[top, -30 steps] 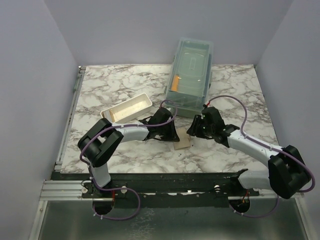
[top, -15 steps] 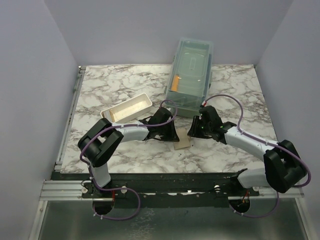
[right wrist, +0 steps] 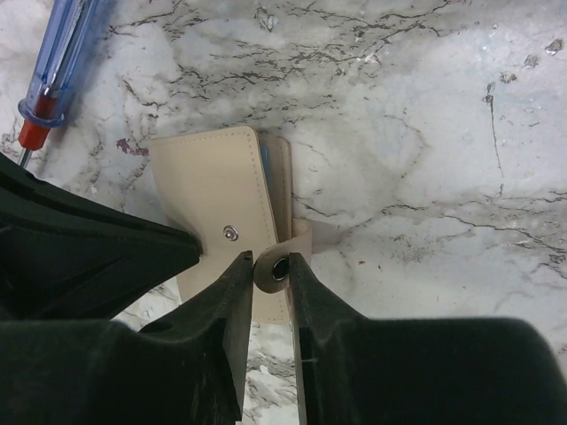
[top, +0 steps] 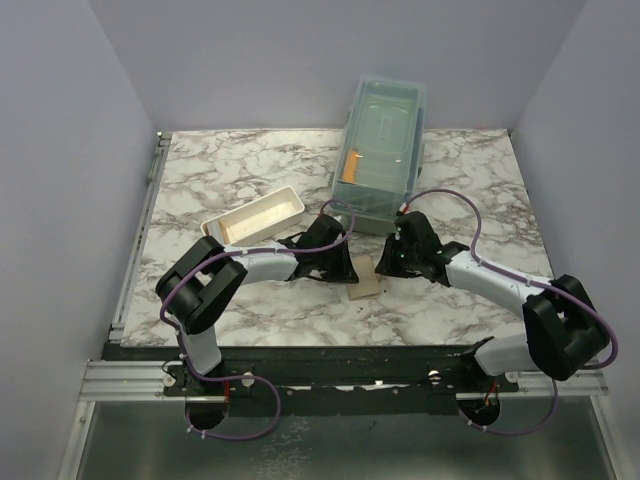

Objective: Put the credit cards into the card holder
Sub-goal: Close the card holder at the center of the board.

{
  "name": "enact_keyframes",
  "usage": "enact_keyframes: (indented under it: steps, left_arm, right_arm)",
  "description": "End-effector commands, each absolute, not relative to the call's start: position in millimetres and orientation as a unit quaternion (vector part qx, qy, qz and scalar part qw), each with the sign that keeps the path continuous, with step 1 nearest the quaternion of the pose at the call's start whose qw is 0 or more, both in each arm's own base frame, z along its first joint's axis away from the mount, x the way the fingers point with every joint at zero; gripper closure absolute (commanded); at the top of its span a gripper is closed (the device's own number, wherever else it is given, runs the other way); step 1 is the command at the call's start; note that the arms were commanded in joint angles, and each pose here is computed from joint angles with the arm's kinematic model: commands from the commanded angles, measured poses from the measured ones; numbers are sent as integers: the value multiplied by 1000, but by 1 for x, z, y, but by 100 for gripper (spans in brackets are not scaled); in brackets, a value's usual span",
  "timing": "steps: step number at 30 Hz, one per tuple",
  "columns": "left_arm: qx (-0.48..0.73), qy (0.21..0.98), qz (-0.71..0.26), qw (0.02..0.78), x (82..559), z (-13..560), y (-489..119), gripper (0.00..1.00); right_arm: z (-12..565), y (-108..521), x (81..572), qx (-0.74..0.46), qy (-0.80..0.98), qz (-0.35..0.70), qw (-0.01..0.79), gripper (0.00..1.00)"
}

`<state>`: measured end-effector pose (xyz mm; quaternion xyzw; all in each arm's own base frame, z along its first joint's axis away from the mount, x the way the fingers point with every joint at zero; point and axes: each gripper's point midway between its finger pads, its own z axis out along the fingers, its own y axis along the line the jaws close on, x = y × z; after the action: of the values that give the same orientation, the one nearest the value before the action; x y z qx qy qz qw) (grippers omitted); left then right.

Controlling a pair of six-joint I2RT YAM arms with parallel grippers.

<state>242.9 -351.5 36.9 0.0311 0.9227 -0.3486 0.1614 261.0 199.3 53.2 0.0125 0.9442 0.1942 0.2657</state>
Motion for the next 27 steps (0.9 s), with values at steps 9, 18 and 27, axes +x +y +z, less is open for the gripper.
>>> enact_keyframes:
  steps: [9,18,27]
  left_arm:
    - [30,940,-307,148,239,14,-337,90]
    - [31,939,-310,147,239,14,-337,91]
    - [32,938,-311,147,238,14,-338,92]
  right_arm:
    - [64,197,256,13,943,198,269,86]
    - [62,201,254,11,942,208,263,79]
    - [59,200,253,12,944,204,261,99]
